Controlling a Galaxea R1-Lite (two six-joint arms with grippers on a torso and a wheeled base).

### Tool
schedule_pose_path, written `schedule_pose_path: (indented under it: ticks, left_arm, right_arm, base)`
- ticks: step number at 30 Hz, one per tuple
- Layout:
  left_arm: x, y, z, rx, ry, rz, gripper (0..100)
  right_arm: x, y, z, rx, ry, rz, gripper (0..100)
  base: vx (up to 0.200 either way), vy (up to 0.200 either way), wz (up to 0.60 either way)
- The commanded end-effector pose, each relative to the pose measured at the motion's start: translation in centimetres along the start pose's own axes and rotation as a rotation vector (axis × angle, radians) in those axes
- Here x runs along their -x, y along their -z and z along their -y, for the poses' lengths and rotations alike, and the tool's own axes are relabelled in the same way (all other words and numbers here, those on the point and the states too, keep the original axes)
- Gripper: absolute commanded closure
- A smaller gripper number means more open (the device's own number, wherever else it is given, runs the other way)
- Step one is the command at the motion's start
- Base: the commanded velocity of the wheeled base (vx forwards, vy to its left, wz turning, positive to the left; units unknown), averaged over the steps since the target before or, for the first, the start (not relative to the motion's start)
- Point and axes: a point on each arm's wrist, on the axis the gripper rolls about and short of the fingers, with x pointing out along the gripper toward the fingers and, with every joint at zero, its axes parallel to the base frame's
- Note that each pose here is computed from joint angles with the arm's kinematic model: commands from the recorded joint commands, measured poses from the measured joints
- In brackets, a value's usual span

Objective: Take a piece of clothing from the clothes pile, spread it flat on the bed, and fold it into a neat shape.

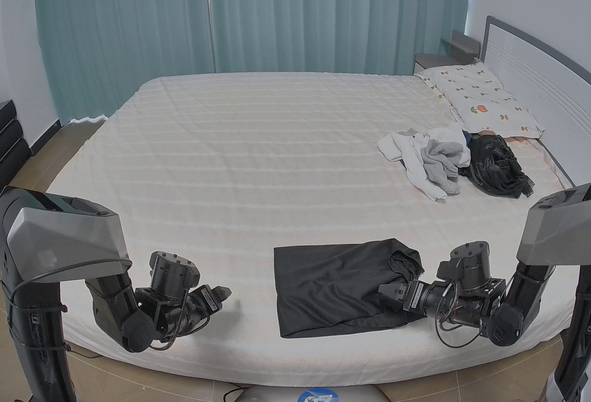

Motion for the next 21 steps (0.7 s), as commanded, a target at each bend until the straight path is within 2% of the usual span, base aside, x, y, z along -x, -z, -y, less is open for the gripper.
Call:
schedule_pose_path:
  ticks: [1, 13, 14, 21]
  left_arm:
    - [0.1, 0.2, 0.0, -0.002, -0.001, -0.005, 0]
    - [0.2, 0.1, 0.1, -0.002, 0.003, -0.002, 0]
    - [0.1, 0.1, 0.0, -0.001, 0.002, -0.003, 0]
    - [0.1, 0.1, 0.0, -0.001, 0.002, -0.003, 0]
  right_arm:
    - [0.0, 1.7, 0.3, 0.011, 0.016, -0.057, 0]
    - [-1.4, 2.1, 0.8, 0.016, 0.023, -0.054, 0]
    - [-1.6, 2.2, 0.9, 0.020, 0.024, -0.053, 100]
    - [-1.0, 2.2, 1.2, 0.011, 0.036, -0.057, 100]
  base:
    - [0.000, 0.000, 0.00]
    - [0.000, 0.000, 0.00]
    - [0.000, 0.000, 0.00]
    - [0.000, 0.000, 0.00]
